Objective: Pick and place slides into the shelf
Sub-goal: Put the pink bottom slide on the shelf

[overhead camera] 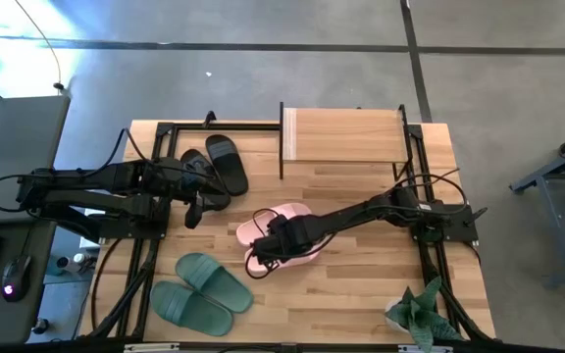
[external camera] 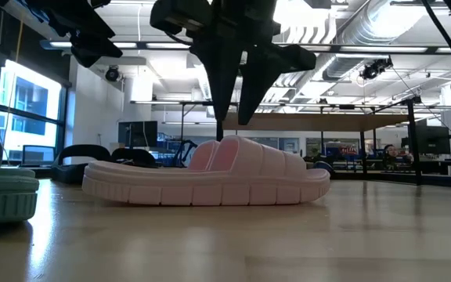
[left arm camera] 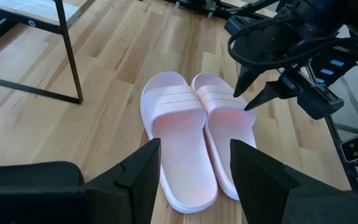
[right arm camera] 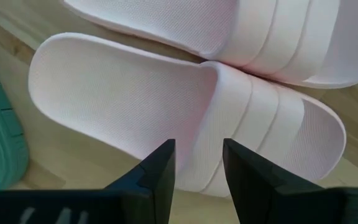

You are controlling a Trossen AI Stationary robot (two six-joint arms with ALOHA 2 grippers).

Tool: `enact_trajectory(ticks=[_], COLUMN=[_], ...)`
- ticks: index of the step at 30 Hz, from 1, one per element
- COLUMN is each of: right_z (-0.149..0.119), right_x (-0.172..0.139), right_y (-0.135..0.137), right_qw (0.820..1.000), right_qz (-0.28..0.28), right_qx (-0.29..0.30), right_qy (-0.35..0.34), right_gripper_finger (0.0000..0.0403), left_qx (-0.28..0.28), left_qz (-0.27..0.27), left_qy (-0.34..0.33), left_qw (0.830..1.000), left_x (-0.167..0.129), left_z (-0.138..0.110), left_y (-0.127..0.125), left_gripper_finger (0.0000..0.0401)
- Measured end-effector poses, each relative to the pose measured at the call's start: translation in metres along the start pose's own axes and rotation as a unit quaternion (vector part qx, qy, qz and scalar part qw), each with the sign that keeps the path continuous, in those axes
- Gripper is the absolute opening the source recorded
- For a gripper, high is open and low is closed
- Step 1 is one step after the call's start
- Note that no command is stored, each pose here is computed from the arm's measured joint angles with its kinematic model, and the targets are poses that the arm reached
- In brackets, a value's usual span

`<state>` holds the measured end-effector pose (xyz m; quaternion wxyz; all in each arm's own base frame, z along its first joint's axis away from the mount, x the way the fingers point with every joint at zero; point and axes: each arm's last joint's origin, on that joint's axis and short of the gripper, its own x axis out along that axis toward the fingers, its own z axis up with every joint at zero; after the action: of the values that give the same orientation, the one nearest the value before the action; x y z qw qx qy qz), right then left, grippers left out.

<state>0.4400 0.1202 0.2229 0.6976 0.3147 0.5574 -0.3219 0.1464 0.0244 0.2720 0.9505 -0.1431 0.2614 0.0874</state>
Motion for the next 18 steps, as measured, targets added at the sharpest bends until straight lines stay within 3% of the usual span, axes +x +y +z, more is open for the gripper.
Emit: enact_trajectory(ticks=[14,18], right_z=[-0.002,-0.004], right_x=[0.023,0.024], right_y=[0.005,0.001], right_qw=[1.0,0.999], right_qz=[-0.011,-0.039], right_qx=[-0.001,-0.005], right_qy=[0.012,0.021], right_gripper_finger=[0.0124,0.0124], left_qx=[0.0,0.0], left_qz=[0.0,0.0], left_qy=[0.0,0.0], left_qw=[1.0,1.0], left_x=[0.0,0.0], left_z=[0.0,0.0], left_y=[0.0,0.0], left_gripper_finger=[0.0177,0.0177])
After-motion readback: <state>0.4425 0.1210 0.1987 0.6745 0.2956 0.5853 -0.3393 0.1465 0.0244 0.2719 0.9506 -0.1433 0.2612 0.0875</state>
